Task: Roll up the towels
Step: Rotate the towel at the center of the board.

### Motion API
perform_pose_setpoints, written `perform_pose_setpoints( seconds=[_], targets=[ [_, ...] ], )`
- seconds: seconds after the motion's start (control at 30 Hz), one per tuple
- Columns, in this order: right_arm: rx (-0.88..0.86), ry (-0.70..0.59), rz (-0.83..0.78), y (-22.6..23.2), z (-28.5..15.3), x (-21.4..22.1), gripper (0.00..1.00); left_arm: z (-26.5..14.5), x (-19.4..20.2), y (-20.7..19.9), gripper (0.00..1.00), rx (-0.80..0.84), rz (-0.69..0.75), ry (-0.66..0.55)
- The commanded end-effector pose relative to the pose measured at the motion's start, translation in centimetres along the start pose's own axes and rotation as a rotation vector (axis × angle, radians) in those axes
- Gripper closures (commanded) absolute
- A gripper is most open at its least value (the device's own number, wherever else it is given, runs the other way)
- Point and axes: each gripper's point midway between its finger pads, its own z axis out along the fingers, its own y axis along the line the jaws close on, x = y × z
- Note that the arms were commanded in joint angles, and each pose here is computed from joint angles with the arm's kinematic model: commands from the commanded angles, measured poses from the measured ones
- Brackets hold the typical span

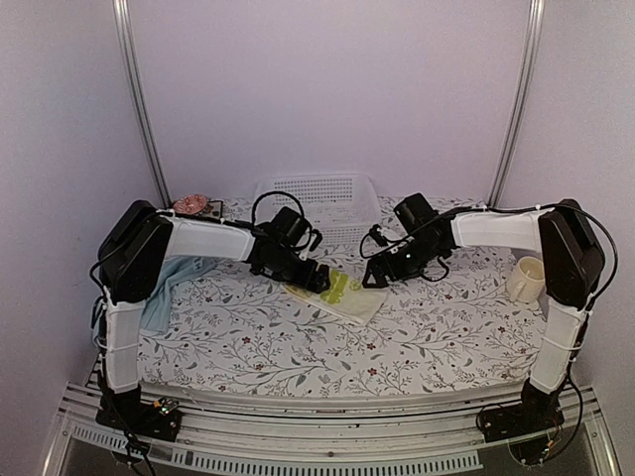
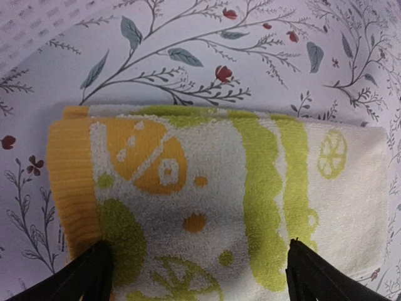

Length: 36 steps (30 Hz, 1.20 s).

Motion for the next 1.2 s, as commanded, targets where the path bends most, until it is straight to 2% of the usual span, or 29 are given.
perform_pose_setpoints(
  seconds=[0.0,0.27,0.4,0.73,1.17],
  targets=[
    [0.020,0.010,-0.007,-0.6,0.6,0.0,0.06,-2.3,-2.4,-0.3,0.03,0.019,0.036,-0.056],
    [-0.015,0.026,-0.007,-0.3,1.3,0.3,0.03,-7.8,-2.5,-2.2,0.03,0.103,0.010,-0.114],
    [-0.019,0.029,-0.007,-0.4,1.8,0.3,0.00,-8.8,0.6,-2.0,0.03,0.113,-0.042,-0.033],
    [-0.020,0.032,0.003,-0.7,2.7,0.0,0.01,-8.5,6.8,-1.6,0.03,0.111,-0.131,0.097],
    [-0.063,0.040,0.022,-0.1,3.4,-0.3,0.01,-5.0,7.3,-1.8,0.03,0.140,-0.156,0.118]
  ],
)
